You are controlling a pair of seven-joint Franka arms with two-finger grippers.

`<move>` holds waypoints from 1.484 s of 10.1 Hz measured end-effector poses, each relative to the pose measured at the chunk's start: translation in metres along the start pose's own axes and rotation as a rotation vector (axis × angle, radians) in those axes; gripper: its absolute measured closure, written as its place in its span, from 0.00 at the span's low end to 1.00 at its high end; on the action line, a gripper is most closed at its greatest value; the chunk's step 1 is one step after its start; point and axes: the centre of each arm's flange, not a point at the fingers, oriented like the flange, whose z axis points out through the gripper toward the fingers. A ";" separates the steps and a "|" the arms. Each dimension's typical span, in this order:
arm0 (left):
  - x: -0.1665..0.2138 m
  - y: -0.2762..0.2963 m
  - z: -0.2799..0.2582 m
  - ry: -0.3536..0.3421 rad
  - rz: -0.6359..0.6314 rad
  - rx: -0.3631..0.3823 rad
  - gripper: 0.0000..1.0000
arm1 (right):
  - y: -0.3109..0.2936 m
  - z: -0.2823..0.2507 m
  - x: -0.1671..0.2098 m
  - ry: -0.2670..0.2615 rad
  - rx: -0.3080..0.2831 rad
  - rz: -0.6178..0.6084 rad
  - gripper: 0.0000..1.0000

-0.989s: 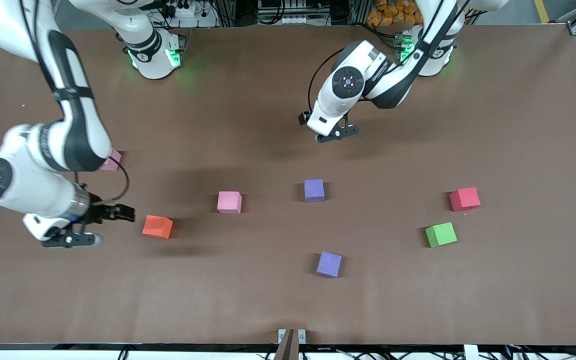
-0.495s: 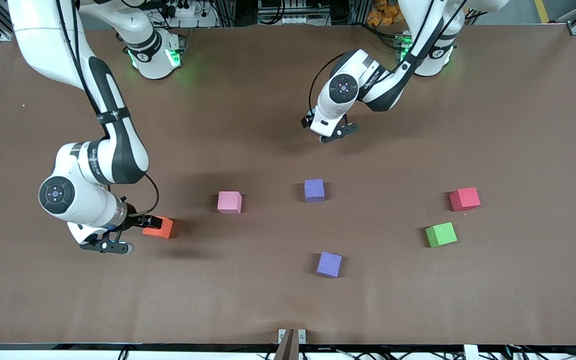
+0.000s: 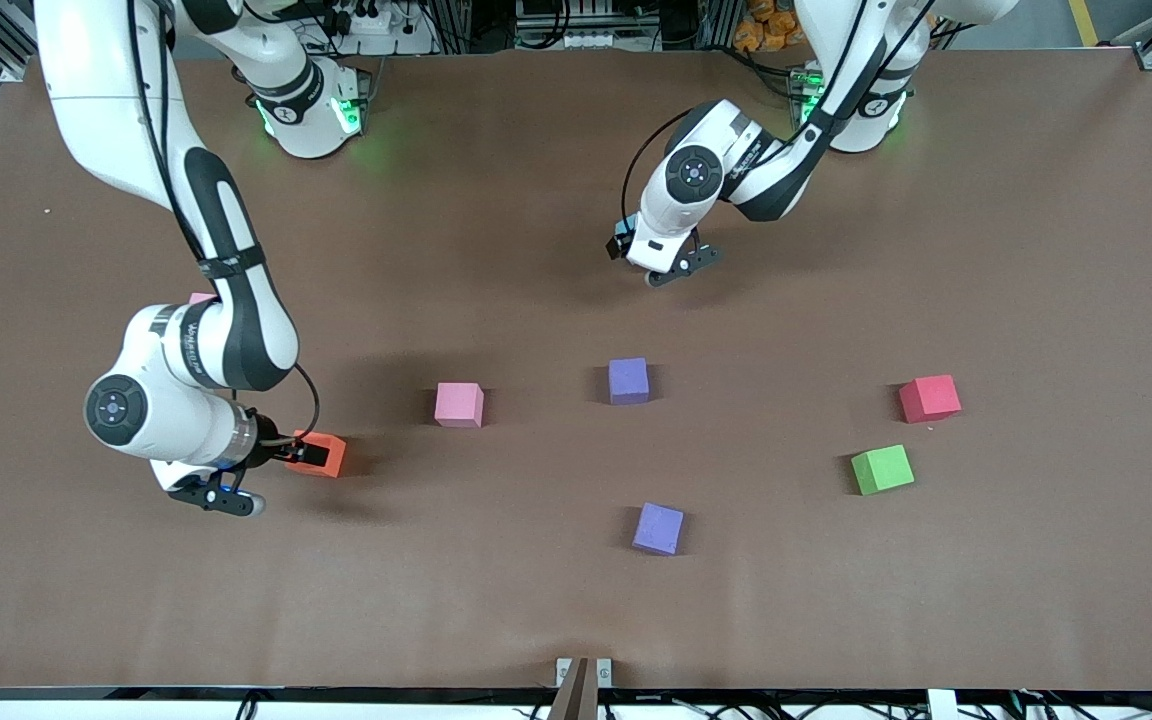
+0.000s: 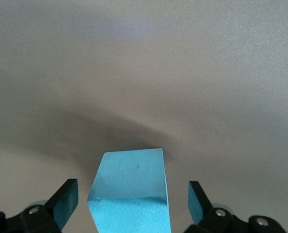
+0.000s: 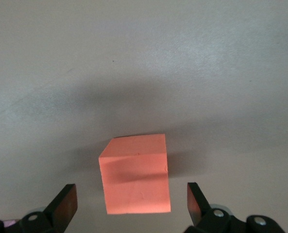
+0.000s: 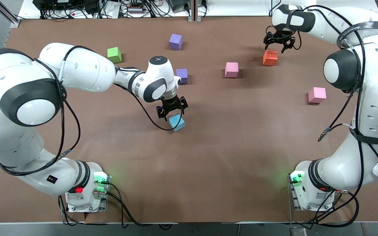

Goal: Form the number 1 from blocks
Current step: 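Grasp the orange cube with the right gripper while the left gripper grasps the cyan cube, then place the cyan cube mid-table with the left gripper while the right gripper carries orange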

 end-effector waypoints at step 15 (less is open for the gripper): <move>-0.092 0.036 0.031 0.071 0.379 0.032 0.44 | 0.005 0.054 0.002 0.031 -0.027 0.008 0.34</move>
